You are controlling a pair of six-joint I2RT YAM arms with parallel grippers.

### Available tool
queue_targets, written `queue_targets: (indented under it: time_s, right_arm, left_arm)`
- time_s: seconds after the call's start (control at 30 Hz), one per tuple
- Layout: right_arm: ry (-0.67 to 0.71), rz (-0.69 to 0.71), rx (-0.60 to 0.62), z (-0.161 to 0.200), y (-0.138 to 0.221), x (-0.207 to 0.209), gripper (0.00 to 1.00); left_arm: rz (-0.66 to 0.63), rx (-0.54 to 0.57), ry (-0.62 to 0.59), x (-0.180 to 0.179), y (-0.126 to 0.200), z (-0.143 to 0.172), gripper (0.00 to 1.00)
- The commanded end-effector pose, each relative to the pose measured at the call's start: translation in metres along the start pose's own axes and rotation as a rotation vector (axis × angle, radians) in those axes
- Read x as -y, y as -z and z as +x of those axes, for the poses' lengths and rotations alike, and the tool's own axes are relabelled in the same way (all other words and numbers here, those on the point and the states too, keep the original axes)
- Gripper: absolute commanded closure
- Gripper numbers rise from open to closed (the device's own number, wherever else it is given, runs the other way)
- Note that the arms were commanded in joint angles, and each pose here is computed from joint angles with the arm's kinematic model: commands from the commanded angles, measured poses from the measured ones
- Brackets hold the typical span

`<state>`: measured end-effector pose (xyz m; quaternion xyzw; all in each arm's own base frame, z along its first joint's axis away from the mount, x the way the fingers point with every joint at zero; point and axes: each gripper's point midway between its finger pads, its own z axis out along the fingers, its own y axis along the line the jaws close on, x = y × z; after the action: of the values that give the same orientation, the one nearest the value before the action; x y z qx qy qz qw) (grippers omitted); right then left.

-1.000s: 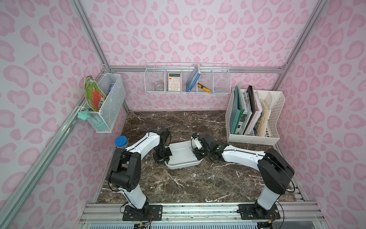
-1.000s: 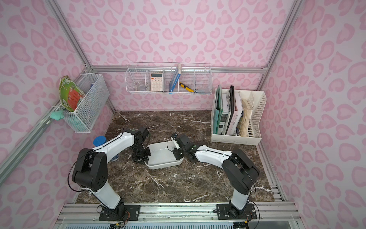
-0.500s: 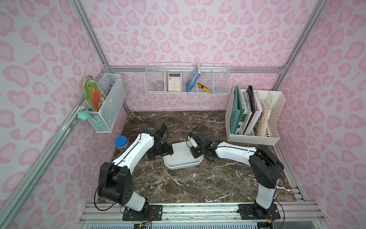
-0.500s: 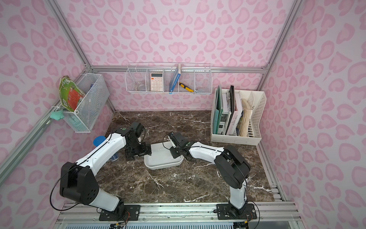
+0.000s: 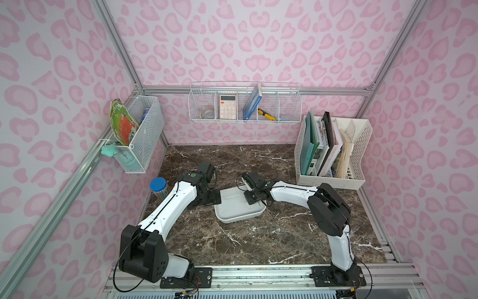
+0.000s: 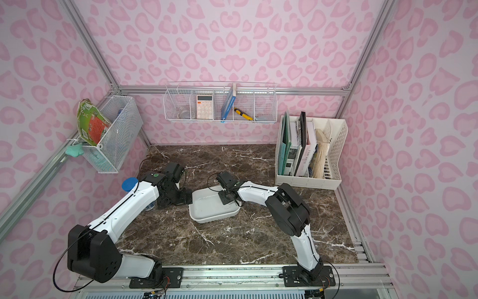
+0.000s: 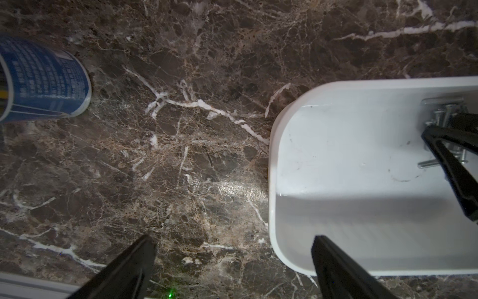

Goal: Take out the screws from the storage box
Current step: Pick up the screw from the storage box.

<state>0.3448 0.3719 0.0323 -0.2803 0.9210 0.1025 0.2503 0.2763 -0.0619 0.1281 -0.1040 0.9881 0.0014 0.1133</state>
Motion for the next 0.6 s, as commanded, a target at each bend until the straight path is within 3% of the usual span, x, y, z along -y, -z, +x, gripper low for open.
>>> queue_targets:
  time_s: [0.0,0.27,0.57]
  right_arm:
    - [-0.001,0.057,-0.040,0.007,-0.008,0.009,0.69]
    - [0.007,0.064,-0.103,0.035,-0.018,0.007,0.69]
    - [-0.006,0.039,-0.107,0.041,-0.020,0.002,0.82]
  left_arm:
    - [0.042,-0.044,0.038,0.007,-0.004,0.008,0.01]
    - [0.041,-0.033,0.039,0.006,-0.002,0.007,0.01]
    - [0.062,-0.040,0.034,0.010,-0.002,0.008,0.03]
